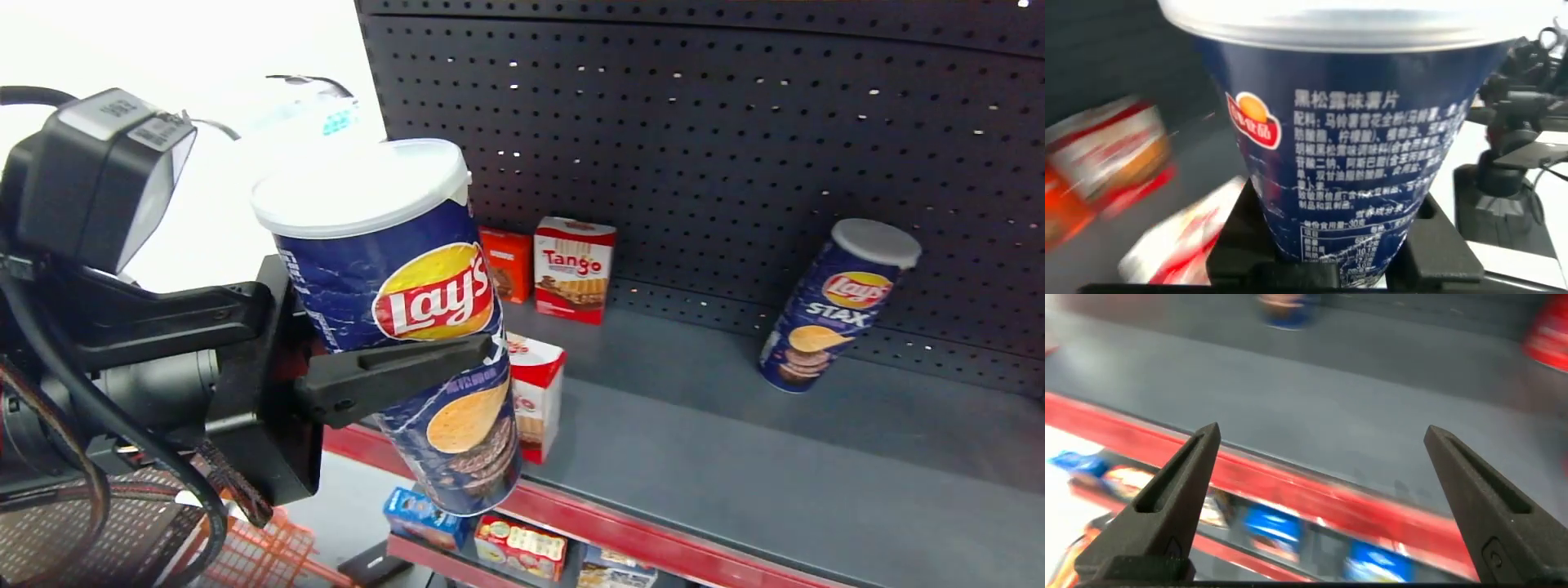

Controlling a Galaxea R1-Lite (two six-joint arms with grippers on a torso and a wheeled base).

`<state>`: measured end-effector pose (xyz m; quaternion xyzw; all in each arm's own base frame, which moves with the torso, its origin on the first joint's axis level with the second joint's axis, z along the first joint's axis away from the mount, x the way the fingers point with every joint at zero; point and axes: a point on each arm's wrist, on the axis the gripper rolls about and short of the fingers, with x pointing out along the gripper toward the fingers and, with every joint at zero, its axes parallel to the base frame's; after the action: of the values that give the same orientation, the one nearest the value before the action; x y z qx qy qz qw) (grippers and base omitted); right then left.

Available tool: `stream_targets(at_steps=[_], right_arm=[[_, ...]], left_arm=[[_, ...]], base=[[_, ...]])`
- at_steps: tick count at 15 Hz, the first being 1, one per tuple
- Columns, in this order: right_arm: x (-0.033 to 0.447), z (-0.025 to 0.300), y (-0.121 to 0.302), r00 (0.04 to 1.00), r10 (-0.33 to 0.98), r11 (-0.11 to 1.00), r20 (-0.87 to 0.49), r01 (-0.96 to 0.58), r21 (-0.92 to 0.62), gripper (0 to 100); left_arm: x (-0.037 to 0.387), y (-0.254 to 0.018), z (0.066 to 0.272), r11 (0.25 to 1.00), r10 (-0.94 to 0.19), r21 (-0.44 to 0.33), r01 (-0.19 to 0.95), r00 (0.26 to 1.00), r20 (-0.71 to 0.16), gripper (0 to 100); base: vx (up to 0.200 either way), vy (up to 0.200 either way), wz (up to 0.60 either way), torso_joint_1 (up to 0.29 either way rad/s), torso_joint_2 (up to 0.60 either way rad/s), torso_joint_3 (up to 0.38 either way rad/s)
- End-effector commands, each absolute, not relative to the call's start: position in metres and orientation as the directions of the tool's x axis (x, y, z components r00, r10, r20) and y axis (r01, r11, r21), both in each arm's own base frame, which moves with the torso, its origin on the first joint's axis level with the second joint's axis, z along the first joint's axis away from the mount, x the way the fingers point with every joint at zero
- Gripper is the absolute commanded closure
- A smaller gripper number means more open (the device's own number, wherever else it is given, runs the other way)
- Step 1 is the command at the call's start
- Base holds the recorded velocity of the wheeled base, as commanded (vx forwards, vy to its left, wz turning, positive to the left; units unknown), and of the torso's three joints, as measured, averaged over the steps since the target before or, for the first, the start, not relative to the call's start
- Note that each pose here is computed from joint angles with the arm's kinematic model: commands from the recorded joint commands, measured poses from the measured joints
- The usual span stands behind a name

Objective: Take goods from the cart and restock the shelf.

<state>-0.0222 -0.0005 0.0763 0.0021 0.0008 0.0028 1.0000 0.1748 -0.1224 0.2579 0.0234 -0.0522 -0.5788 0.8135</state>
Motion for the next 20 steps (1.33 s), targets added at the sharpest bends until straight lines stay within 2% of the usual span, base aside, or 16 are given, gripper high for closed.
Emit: stream_targets(at_steps=[1,4,20], right_arm=[[-0.0222,0.0764,-0.0005,1.000,0.006,1.000,0.000,-0.006,0.005,0],[-0.0222,0.0764,-0.0005,1.000,0.005,1.000,0.000,-0.005,0.005,0],[-0.0222,0.0764,-0.0005,1.000,0.006,1.000,0.000,-0.006,0.005,0]], left_arm=[[0.1749,-0.1232,0.2577,0.326,-0.945,0.098,0.940,0.322,0.058,100],[0.1751,-0.1229,0.2577,0.329,-0.944,0.098,0.939,0.325,0.058,100],[0.1701,-0.1179,0.2529,0.340,-0.940,0.087,0.936,0.337,0.049,100]], base=[[0.000,0.000,-0.60,-0.002,0.00,-0.002],[0.000,0.000,-0.60,-0.001,0.00,0.002],[0.000,0.000,-0.04,0.000,0.00,0.000]])
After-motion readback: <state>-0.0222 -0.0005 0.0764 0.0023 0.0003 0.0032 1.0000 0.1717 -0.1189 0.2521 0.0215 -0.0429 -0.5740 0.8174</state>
